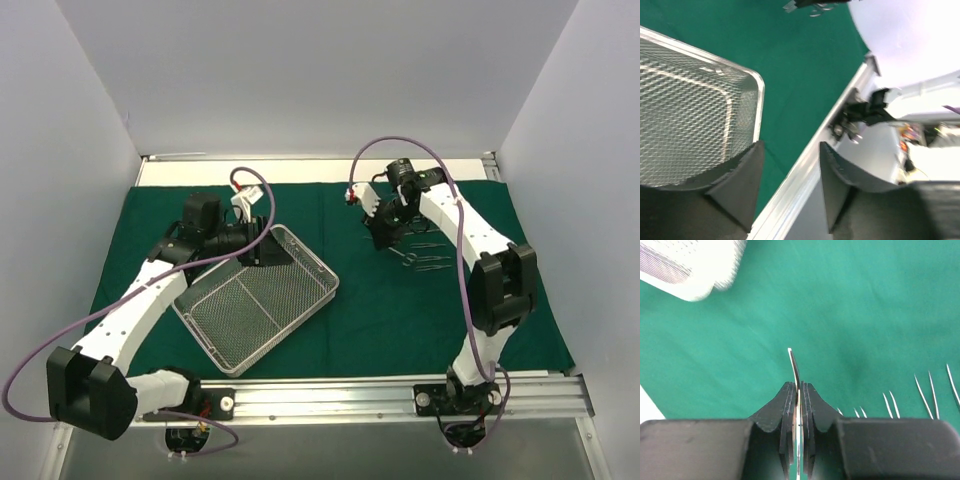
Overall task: Open and lay out the surgical kit
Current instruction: Adjust the medical item.
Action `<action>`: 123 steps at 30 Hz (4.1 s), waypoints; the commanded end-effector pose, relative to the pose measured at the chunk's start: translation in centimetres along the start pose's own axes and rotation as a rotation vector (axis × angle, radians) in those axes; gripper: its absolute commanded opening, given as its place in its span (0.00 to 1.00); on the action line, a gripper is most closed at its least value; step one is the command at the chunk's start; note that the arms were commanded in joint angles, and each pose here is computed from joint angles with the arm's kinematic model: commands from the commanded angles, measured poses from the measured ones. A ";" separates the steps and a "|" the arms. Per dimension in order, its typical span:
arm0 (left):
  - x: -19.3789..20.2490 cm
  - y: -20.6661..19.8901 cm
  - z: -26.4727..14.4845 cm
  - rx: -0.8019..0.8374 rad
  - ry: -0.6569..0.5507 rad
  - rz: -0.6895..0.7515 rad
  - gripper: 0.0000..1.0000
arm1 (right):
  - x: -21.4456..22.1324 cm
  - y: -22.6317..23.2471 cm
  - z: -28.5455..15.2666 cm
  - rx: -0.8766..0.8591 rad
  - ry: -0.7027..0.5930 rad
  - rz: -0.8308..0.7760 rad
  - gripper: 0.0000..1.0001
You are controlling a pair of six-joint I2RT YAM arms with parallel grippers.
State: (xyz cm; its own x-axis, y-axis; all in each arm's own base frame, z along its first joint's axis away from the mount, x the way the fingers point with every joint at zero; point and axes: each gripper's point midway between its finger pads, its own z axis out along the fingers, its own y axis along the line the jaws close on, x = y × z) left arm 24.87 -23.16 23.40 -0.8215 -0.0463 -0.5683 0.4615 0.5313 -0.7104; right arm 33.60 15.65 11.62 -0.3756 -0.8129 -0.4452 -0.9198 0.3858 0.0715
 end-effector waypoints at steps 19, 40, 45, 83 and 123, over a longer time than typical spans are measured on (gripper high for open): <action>-4.0 -9.9 -2.0 0.456 -0.140 0.289 0.72 | -16.3 20.1 -8.8 -0.648 -0.630 0.200 0.00; -3.6 -11.8 -1.7 0.575 -0.111 0.260 0.56 | -17.1 19.9 -11.3 -0.676 -0.716 0.178 0.00; -4.0 -11.9 -1.4 0.594 -0.118 0.234 0.49 | -16.9 20.0 -11.2 -0.681 -0.711 0.190 0.00; -5.6 -1.7 -0.2 -0.146 -0.122 -0.038 0.02 | -17.4 14.7 -9.7 0.035 -0.505 0.295 1.00; -6.4 -2.1 -1.1 -0.144 -0.174 -0.066 0.02 | -17.2 17.9 -2.1 0.011 -0.296 0.153 0.33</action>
State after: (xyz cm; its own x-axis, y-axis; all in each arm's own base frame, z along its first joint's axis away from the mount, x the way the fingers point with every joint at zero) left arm 28.53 -23.18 26.20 -0.8171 -0.1897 -0.5444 0.3007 0.6655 -0.6832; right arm 23.63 35.47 22.83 -0.4655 -0.5521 -0.6918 -0.8433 0.5139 0.1573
